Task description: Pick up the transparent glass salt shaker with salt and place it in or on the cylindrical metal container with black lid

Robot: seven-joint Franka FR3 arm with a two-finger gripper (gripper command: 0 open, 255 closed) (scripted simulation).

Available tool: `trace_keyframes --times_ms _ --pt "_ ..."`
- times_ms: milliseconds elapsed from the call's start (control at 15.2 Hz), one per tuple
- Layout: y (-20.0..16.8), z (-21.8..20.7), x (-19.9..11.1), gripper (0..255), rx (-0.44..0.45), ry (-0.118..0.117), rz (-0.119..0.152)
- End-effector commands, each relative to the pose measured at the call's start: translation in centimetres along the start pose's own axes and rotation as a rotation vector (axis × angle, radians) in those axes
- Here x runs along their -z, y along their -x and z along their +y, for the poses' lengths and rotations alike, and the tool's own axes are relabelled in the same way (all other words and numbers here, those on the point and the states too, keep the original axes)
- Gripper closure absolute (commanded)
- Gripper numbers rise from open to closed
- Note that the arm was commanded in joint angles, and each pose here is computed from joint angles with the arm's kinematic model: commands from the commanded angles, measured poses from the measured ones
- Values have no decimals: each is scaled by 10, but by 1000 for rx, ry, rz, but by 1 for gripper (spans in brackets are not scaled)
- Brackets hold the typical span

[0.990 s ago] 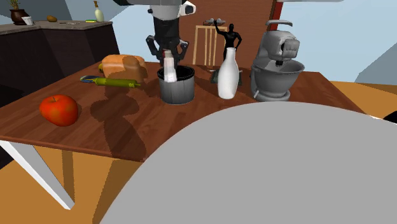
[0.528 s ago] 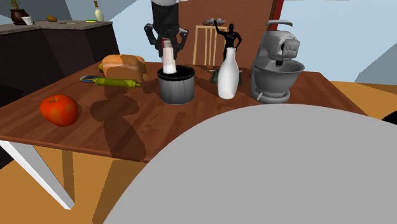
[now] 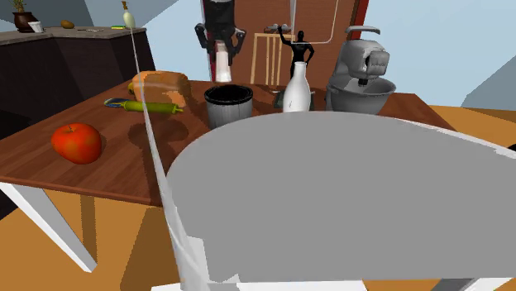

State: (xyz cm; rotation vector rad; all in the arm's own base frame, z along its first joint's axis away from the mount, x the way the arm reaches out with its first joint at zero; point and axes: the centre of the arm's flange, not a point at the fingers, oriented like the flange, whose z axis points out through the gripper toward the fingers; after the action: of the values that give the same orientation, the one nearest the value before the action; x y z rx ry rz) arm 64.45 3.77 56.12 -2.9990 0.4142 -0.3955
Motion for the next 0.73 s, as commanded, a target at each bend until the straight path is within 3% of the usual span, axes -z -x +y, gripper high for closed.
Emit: trace_keyframes --times_ms 0,396,660 --pt "-27 -5 -4 255 0 0 0" --pt "-107 -17 -19 255 0 0 0" --pt "-102 -15 -39 255 0 0 0"
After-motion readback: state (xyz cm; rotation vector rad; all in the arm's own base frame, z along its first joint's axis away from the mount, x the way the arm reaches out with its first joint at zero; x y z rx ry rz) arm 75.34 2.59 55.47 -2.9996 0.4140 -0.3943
